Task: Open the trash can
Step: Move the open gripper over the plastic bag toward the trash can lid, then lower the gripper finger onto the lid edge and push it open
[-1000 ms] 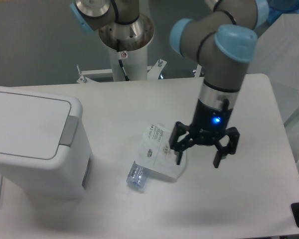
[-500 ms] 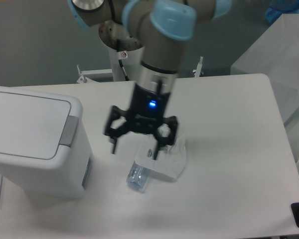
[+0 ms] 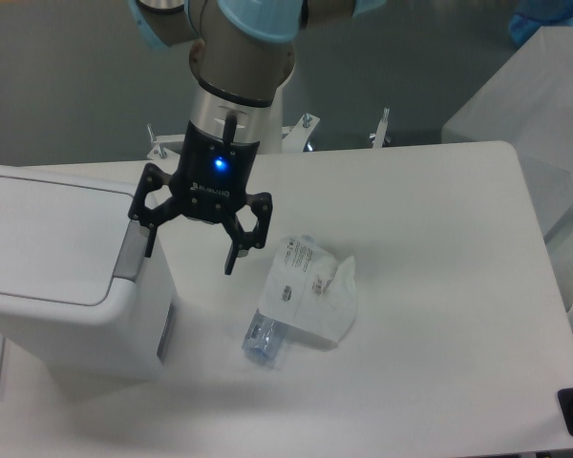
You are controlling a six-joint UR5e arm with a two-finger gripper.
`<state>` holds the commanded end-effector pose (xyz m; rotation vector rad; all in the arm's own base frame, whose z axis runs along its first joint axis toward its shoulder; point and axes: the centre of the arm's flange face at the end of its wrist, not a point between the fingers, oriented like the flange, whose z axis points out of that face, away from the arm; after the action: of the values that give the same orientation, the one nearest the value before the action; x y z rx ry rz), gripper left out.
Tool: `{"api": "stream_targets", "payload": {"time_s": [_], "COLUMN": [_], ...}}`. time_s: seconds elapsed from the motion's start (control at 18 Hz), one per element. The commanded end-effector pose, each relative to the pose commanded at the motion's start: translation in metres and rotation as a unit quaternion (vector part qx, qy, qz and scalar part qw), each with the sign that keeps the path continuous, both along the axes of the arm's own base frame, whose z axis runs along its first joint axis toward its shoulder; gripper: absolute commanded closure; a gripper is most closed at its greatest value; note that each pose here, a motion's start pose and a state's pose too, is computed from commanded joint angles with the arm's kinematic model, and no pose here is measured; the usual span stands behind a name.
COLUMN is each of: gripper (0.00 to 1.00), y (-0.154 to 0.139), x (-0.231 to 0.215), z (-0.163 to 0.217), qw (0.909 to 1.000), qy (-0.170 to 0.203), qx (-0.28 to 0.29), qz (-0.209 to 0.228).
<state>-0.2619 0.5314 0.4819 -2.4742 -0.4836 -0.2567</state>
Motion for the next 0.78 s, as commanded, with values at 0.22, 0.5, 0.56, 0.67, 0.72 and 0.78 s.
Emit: {"api": "stream_targets", "payload": {"time_s": [0.22, 0.5, 0.56, 0.67, 0.72, 0.78], "gripper": [0.00, 0.00, 0.00, 0.00, 0.00, 0.00], "y": [0.000, 0.008, 0.008, 0.008, 0.008, 0.008], "x": [0.001, 0.010, 0.010, 0.010, 0.010, 0.010], "z": [-0.003, -0.013, -0.015, -0.018, -0.018, -0.018], "qw": [1.0000, 0.9999, 0.9998, 0.9998, 0.9998, 0.9998], "qy": [-0.002, -0.009, -0.010, -0.012, -0.012, -0.012], "qx": [-0.002, -0.010, -0.011, -0.014, -0.014, -0.014], "qz": [-0.001, -0.008, -0.009, -0.008, -0.008, -0.008]}}
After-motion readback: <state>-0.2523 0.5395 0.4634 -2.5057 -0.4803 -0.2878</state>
